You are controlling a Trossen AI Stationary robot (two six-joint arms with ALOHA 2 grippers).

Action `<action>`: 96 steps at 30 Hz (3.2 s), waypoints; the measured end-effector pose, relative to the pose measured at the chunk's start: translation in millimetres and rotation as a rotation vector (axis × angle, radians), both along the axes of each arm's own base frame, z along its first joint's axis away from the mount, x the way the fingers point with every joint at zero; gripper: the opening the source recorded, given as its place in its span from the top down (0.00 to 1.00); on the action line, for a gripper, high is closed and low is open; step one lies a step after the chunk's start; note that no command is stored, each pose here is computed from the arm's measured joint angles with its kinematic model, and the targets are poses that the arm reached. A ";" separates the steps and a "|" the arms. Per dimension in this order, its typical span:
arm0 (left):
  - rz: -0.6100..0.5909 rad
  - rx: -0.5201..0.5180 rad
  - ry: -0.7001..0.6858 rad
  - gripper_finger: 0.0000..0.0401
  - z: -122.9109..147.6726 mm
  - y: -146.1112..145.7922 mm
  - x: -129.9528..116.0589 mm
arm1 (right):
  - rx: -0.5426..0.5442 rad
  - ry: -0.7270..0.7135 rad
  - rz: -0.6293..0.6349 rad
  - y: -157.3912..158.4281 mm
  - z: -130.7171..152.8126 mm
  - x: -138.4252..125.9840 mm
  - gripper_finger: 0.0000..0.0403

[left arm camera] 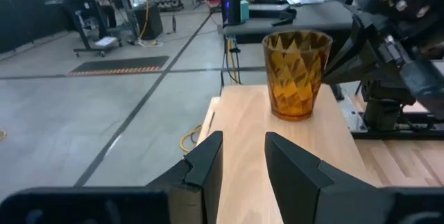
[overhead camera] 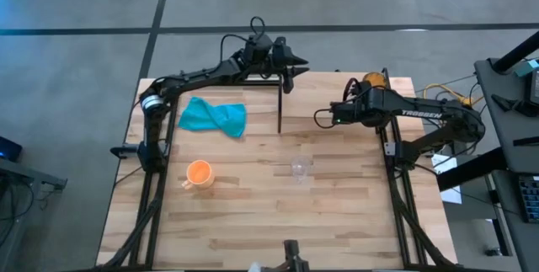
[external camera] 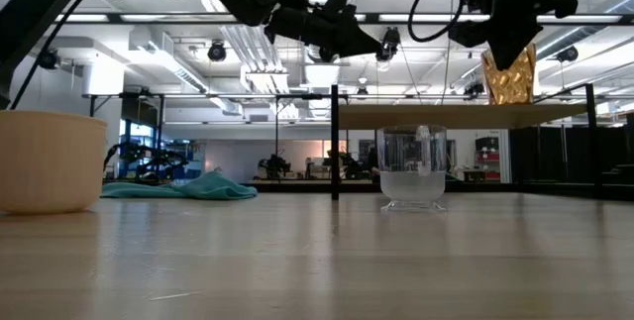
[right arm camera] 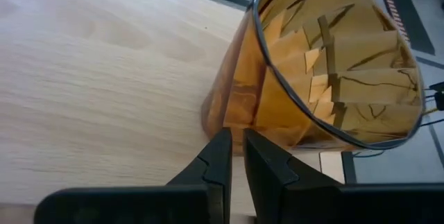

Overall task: Stack small to large cups/mugs on shelf
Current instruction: Put the brown glass on the shelf, then put the yellow mug on the shelf

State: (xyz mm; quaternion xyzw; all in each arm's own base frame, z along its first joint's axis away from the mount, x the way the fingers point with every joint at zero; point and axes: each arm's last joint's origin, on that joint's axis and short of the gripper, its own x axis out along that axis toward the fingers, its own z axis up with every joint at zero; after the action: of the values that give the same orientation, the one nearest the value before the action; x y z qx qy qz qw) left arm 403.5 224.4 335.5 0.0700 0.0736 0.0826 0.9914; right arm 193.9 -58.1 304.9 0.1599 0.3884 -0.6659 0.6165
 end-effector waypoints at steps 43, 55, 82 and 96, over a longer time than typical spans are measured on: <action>0.115 -0.570 0.906 0.76 75.9 -171.8 -199.3 | 0.634 -0.250 0.730 52.3 33.6 59.8 0.75; 0.178 -0.506 1.313 0.76 -0.7 -206.8 -209.6 | 0.683 -0.198 0.806 82.2 4.9 94.7 0.78; -0.148 -0.037 1.364 0.76 -73.8 -213.2 -209.6 | 0.647 -0.192 0.969 96.5 12.8 91.4 0.82; -0.493 0.066 1.291 0.76 -76.5 -218.1 -204.6 | 0.648 -0.208 0.954 96.6 13.1 92.0 0.81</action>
State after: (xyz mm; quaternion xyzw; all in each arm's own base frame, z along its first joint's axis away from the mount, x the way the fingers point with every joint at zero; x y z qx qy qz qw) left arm 198.9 6.3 258.9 0.1499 0.6284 -0.2011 0.7363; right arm 285.9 38.6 318.0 0.2122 0.5386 -0.1427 0.8028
